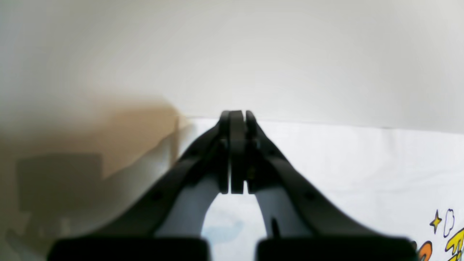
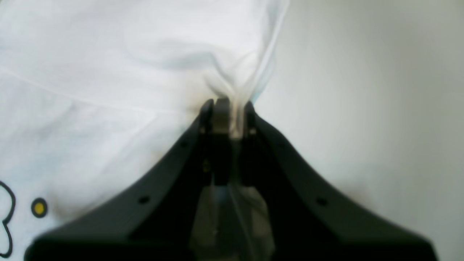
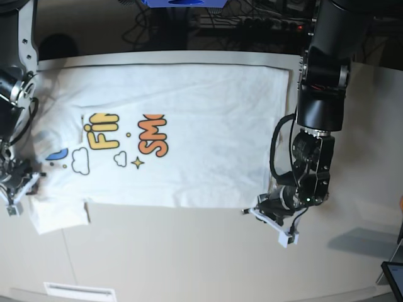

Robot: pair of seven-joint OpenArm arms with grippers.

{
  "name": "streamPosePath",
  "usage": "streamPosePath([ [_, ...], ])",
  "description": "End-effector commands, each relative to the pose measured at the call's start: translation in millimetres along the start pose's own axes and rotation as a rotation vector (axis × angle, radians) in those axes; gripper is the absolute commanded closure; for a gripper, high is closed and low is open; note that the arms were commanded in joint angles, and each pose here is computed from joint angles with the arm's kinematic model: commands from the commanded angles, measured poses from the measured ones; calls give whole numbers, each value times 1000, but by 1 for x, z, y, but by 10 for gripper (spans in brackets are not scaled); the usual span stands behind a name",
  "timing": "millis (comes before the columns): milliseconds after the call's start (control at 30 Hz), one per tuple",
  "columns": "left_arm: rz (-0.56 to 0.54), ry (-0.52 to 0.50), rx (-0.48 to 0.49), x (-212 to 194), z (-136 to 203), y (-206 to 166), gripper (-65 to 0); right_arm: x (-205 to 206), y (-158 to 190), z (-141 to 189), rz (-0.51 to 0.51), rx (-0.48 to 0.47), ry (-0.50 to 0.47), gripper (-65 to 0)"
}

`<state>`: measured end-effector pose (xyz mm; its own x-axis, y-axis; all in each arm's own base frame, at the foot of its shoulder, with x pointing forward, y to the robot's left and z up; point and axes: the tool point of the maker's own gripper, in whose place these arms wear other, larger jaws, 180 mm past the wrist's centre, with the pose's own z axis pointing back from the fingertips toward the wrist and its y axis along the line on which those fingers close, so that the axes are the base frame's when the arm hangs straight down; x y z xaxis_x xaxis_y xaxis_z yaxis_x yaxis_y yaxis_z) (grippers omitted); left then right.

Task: Fold the T-shirt properly
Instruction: 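Close the left gripper on the shirt edge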

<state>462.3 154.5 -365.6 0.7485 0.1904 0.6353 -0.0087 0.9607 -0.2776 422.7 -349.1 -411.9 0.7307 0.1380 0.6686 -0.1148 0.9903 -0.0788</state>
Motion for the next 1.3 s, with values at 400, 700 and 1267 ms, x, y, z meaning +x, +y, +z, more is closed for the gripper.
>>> streamPosePath([
  [400,40,-57,0,20,18,12,-44,32,-15,14,1,-34,-109,-26],
  [700,180,-86,22,26,28,43,-398,23,-12,12,0,-30,-93,-26],
  [1267,287,85,14,-3,-7,36,-400,17,-13,13,2,-33,-56,-26],
])
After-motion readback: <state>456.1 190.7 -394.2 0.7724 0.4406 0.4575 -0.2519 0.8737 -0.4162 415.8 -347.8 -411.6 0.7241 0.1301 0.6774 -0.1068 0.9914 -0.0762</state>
